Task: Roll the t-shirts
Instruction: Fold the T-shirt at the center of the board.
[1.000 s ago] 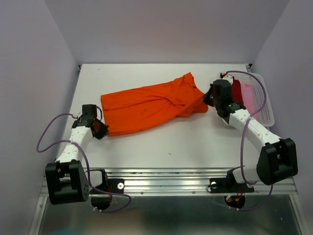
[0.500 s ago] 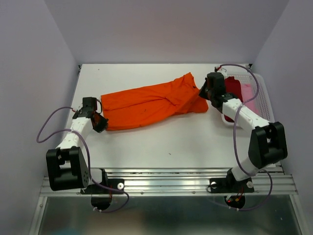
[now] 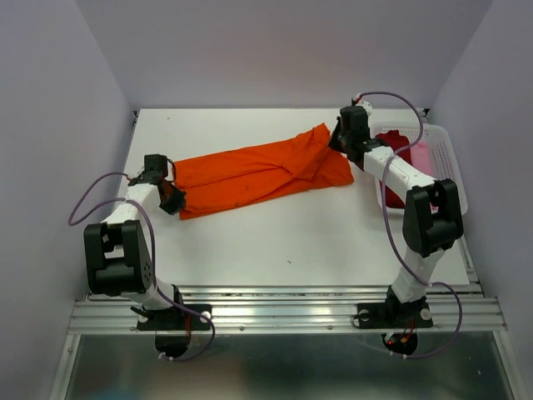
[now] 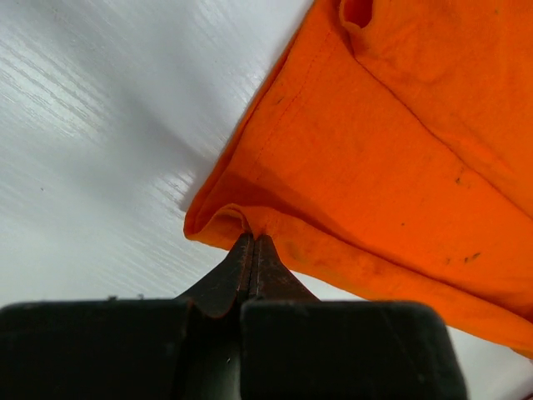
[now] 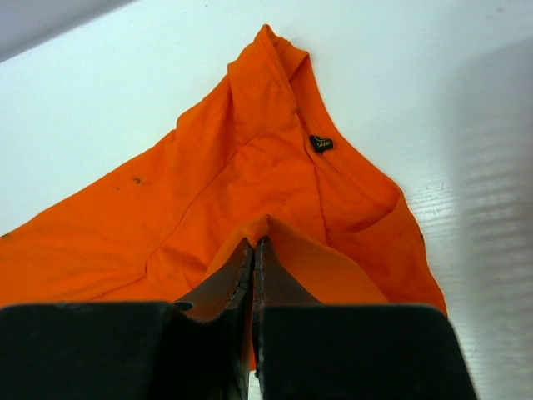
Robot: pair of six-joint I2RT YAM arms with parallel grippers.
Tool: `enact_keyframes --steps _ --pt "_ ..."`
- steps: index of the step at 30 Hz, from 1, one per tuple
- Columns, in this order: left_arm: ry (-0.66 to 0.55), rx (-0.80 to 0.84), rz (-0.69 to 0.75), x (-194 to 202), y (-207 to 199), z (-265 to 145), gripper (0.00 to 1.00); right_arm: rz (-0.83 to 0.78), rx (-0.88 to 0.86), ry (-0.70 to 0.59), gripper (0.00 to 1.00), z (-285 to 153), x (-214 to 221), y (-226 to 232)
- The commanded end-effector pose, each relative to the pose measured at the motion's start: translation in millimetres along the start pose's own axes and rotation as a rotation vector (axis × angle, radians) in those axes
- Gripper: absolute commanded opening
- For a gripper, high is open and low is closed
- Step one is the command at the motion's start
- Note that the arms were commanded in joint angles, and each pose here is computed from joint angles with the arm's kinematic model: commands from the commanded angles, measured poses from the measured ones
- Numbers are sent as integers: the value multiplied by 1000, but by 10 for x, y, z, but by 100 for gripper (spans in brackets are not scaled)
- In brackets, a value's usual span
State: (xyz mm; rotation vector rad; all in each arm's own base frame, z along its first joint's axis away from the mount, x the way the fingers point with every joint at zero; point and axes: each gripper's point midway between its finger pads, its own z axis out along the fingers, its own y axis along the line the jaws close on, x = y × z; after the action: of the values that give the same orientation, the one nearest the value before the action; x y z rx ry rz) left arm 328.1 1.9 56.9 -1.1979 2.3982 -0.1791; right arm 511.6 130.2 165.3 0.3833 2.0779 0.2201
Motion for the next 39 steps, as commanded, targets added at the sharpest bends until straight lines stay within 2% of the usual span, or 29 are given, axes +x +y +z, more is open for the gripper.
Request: enact_keyframes --steps 1,14,39 --pt "-48 44 -14 -178 -152 -117 0 -7 -13 -86 1 38 -334 100" --pt "-77 41 -14 -396 -298 11 0 -6 -7 -74 1 268 -334 69" --pt "-103 4 -15 -542 -261 247 0 -7 -1 -62 1 627 -317 105"
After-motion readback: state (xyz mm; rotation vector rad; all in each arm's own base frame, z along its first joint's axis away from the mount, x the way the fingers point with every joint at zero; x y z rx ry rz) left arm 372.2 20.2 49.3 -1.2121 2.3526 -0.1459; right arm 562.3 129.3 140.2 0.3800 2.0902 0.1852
